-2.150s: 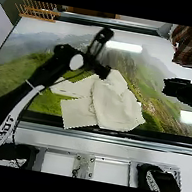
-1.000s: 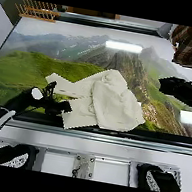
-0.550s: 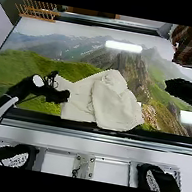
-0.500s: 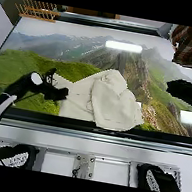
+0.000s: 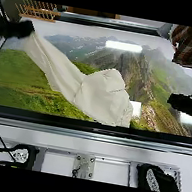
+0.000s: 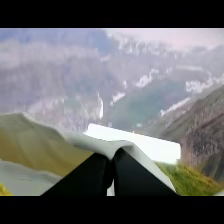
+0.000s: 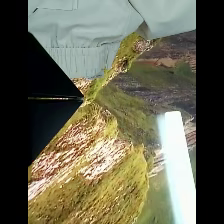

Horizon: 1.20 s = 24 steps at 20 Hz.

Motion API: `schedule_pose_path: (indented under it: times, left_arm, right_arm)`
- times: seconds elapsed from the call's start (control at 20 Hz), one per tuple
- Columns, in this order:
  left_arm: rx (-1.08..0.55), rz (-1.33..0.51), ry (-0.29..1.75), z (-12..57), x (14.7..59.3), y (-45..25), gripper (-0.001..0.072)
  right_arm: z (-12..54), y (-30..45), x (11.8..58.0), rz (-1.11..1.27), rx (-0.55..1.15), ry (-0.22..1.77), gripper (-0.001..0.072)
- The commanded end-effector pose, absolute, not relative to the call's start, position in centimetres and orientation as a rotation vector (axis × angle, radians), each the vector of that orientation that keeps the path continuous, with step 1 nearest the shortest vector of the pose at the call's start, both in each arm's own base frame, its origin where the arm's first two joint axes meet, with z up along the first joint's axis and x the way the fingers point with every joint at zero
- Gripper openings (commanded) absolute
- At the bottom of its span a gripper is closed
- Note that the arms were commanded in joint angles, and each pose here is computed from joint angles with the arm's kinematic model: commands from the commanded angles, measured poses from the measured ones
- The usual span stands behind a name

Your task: Fold the clothes and pants, and hang the long-sleeved shirts on hangers.

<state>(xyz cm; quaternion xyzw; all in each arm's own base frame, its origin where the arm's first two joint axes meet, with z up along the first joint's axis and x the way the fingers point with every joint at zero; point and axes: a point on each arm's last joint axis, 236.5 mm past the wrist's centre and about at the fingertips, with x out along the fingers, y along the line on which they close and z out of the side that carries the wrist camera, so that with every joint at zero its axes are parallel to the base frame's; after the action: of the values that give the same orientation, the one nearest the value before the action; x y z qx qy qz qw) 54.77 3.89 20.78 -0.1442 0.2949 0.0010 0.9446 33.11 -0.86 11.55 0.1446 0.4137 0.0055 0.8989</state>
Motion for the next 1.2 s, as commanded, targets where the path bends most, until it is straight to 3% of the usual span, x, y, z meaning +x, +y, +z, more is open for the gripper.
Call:
schedule_pose_path:
  times: [0.0, 0.05, 0.1, 0.3, 0.55, 0.65, 0.8, 1.0, 1.15]
  left_arm:
    - [-0.188, -0.021, 0.537, 24.7, 57.6, 2.8, 0.0465]
    - [-0.175, -0.020, 0.599, 23.2, 57.3, 2.3, 0.0720]
    - [-0.187, -0.004, 0.690, 21.1, 56.3, 2.1, 0.0675]
    - [-0.300, 0.021, 0.998, 11.9, 49.7, 0.1, 0.0675]
    - [-0.426, -0.152, 1.339, -2.5, 34.3, -11.3, 0.0676]
    - [-0.572, -0.179, 1.384, -6.9, 29.5, -15.6, 0.0675]
    - [-0.838, -0.168, 1.346, -8.9, 27.2, -20.2, 0.0675]
    - [-0.788, -0.243, 1.258, -8.5, 27.4, -24.0, 0.0675]
    - [-0.772, -0.258, 1.318, -9.5, 27.9, -26.4, 0.0675]
  right_arm:
    - [11.5, 0.4, 33.8, 0.043, 0.286, 0.833, 0.0015]
    - [11.5, 0.8, 33.8, 0.054, 0.282, 0.835, 0.0015]
    - [11.6, 1.2, 33.8, 0.065, 0.288, 0.834, 0.0015]
    - [12.0, 2.4, 33.9, 0.103, 0.337, 0.826, 0.0015]
    - [12.3, 3.5, 34.0, 0.135, 0.373, 0.821, 0.0015]
    - [12.3, 4.2, 33.9, 0.153, 0.366, 0.825, 0.0015]
    - [12.3, 5.2, 33.7, 0.182, 0.351, 0.831, 0.0015]
    - [12.3, 5.6, 33.7, 0.193, 0.348, 0.832, 0.0015]
    - [12.3, 5.6, 33.7, 0.193, 0.349, 0.833, 0.0015]
